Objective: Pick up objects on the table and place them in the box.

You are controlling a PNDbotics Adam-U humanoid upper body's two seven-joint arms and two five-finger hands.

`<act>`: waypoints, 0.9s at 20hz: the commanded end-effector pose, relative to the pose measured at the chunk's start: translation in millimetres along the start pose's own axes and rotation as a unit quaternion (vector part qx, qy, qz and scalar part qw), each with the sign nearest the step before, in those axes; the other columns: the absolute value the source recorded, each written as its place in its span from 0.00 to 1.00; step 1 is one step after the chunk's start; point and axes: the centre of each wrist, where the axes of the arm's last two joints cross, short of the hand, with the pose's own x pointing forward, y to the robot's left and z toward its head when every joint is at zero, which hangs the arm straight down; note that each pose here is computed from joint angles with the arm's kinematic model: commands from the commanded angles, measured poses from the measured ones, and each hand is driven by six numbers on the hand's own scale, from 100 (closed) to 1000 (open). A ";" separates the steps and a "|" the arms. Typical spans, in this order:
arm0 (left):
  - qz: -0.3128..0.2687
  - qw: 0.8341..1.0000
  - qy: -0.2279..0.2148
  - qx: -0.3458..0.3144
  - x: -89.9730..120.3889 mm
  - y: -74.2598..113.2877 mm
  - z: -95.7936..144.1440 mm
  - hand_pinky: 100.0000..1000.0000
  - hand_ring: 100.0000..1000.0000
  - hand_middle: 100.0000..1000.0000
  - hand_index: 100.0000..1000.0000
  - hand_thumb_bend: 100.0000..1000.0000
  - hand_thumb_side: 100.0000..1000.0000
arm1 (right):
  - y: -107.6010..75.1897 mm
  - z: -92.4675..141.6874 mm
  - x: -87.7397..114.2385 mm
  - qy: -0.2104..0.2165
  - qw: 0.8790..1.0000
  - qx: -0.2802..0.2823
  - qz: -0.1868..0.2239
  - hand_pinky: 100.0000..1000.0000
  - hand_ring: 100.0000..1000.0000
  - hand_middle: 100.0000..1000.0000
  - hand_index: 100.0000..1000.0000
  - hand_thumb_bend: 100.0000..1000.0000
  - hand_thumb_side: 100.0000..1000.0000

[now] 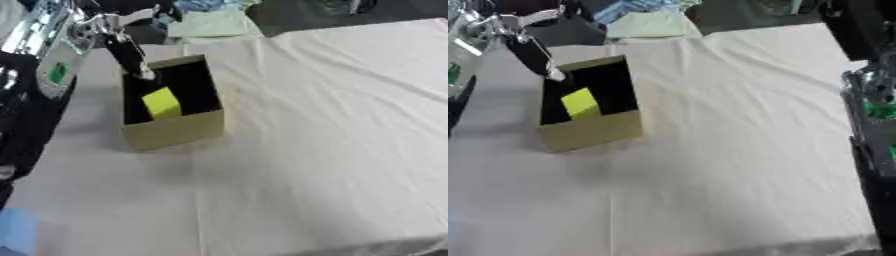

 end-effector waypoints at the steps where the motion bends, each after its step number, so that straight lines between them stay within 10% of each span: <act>1: -0.019 0.999 0.012 0.040 -10.6 26.1 31.6 0.71 0.75 0.77 0.86 0.60 0.12 | -6.5 -4.5 4.0 -0.012 1.000 -0.006 0.009 0.79 0.71 0.53 0.84 0.00 0.70; 9: -0.049 0.998 0.016 0.038 -14.3 38.2 116.3 0.72 0.77 0.78 0.86 0.64 0.17 | -11.4 -2.6 2.2 -0.009 1.000 -0.003 0.025 0.79 0.71 0.53 0.84 0.00 0.71; 18: 0.019 0.997 0.040 -0.057 -28.3 -14.4 168.7 0.75 0.79 0.81 0.90 0.65 0.32 | -14.4 -4.0 2.2 -0.012 0.999 -0.003 0.035 0.79 0.71 0.54 0.84 0.00 0.70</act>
